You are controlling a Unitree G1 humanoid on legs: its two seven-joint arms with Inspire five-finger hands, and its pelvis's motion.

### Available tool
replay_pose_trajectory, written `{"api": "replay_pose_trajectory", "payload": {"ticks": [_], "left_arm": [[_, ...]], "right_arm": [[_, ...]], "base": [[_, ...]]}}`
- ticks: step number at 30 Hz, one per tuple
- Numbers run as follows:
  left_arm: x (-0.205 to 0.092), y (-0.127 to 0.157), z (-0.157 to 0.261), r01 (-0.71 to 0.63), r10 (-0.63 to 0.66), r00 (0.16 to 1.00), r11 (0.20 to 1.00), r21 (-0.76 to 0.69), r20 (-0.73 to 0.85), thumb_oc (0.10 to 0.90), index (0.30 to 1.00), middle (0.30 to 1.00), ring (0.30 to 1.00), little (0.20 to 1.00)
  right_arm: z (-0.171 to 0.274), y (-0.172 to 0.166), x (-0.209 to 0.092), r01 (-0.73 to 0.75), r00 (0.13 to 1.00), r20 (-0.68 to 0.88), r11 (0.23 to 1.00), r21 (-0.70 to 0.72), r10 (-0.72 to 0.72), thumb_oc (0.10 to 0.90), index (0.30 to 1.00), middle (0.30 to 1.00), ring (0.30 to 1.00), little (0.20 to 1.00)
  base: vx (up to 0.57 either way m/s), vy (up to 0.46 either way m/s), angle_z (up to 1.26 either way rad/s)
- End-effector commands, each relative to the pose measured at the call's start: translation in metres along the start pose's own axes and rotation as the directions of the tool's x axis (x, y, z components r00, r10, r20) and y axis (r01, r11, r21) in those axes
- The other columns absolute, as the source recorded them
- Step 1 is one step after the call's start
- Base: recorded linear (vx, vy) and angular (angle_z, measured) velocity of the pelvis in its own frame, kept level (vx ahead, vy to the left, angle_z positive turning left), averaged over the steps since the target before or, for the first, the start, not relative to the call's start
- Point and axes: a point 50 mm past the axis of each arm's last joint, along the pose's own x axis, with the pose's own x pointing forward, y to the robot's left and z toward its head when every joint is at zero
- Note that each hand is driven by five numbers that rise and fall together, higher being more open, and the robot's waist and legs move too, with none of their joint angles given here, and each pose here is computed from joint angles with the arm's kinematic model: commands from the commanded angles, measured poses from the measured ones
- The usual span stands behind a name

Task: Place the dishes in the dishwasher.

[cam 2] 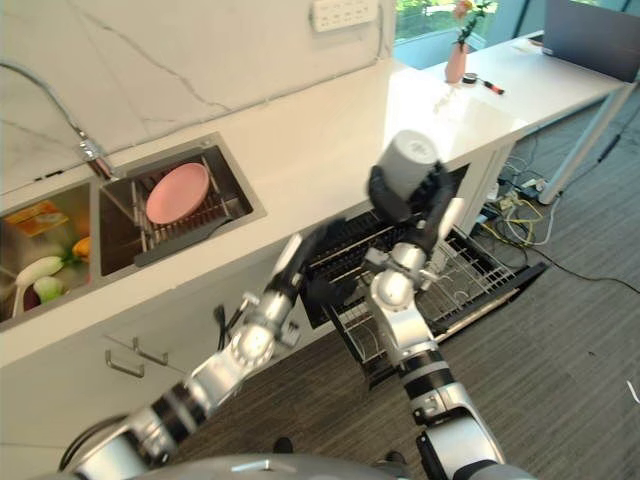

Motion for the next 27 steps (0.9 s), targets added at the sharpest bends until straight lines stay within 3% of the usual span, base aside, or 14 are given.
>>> {"api": "replay_pose_trajectory", "payload": {"ticks": [1, 6, 7, 9, 12, 13, 17, 22, 27], "left_arm": [[0.014, 0.035, 0.037, -0.03, 0.039, 0.976, 0.998, -0.046, 0.215, 0.8, 0.9, 0.9, 0.9, 0.9], [-0.019, 0.059, 0.003, -0.044, 0.055, 0.997, 0.984, -0.171, 0.062, 0.8, 0.9, 0.9, 0.9, 0.9], [-0.033, 0.067, -0.01, -0.041, 0.041, 0.999, 0.972, -0.23, -0.002, 0.8, 0.9, 0.9, 0.9, 0.9], [-0.034, 0.067, -0.01, -0.039, 0.039, 0.999, 0.972, -0.232, -0.003, 0.8, 0.9, 0.9, 0.9, 0.9], [-0.055, 0.073, -0.032, -0.053, 0.021, 0.994, 0.95, -0.307, -0.107, 0.8, 0.9, 0.9, 0.9, 0.9], [-0.068, 0.075, -0.048, -0.074, 0.012, 0.983, 0.941, -0.332, -0.185, 0.8, 0.9, 0.9, 0.9, 0.9], [-0.078, 0.078, -0.061, -0.089, 0.007, 0.969, 0.943, -0.321, -0.247, 0.8, 0.9, 0.9, 0.9, 0.9], [-0.106, 0.085, -0.099, -0.119, 0.029, 0.901, 0.976, -0.183, -0.434, 0.8, 0.9, 0.9, 0.9, 0.9], [-0.12, 0.089, -0.116, -0.154, 0.082, 0.853, 0.983, -0.098, -0.516, 0.8, 0.9, 0.9, 0.9, 0.9]], "right_arm": [[0.073, 0.013, 0.026, -0.029, 0.937, 0.35, 0.996, 0.081, -0.001, 0.4, 0.3, 0.3, 0.3, 0.3], [0.064, -0.019, 0.032, -0.02, 0.93, 0.365, 0.998, -0.064, 0.042, 0.4, 0.3, 0.3, 0.3, 0.3], [0.058, -0.034, 0.035, -0.032, 0.926, 0.363, 0.981, -0.192, 0.101, 0.4, 0.3, 0.3, 0.3, 0.3], [0.057, -0.035, 0.035, -0.033, 0.927, 0.361, 0.981, -0.194, 0.103, 0.4, 0.3, 0.3, 0.3, 0.3], [0.047, -0.055, 0.037, -0.045, 0.922, 0.34, 0.923, -0.382, 0.186, 0.4, 0.3, 0.3, 0.3, 0.3], [0.037, -0.067, 0.039, -0.062, 0.927, 0.294, 0.87, -0.49, 0.232, 0.4, 0.3, 0.3, 0.3, 0.3], [0.028, -0.075, 0.04, -0.093, 0.93, 0.245, 0.819, -0.566, 0.275, 0.4, 0.3, 0.3, 0.3, 0.3], [-0.002, -0.089, 0.032, -0.196, 0.938, 0.092, 0.728, -0.656, 0.335, 0.4, 0.3, 0.3, 0.3, 0.3], [-0.02, -0.097, 0.026, -0.267, 0.932, -0.013, 0.662, -0.7, 0.363, 0.4, 0.3, 0.3, 0.3, 0.3]], "base": [[0.02, -0.003, 0.2], [0.01, 0.008, 0.17], [-0.01, 0.013, 0.15], [-0.01, 0.007, 0.07], [-0.02, -0.002, 0.05], [-0.01, -0.008, 0.05], [0.0, -0.006, 0.12], [0.0, -0.001, 0.07], [-0.01, 0.006, 0.08]]}}
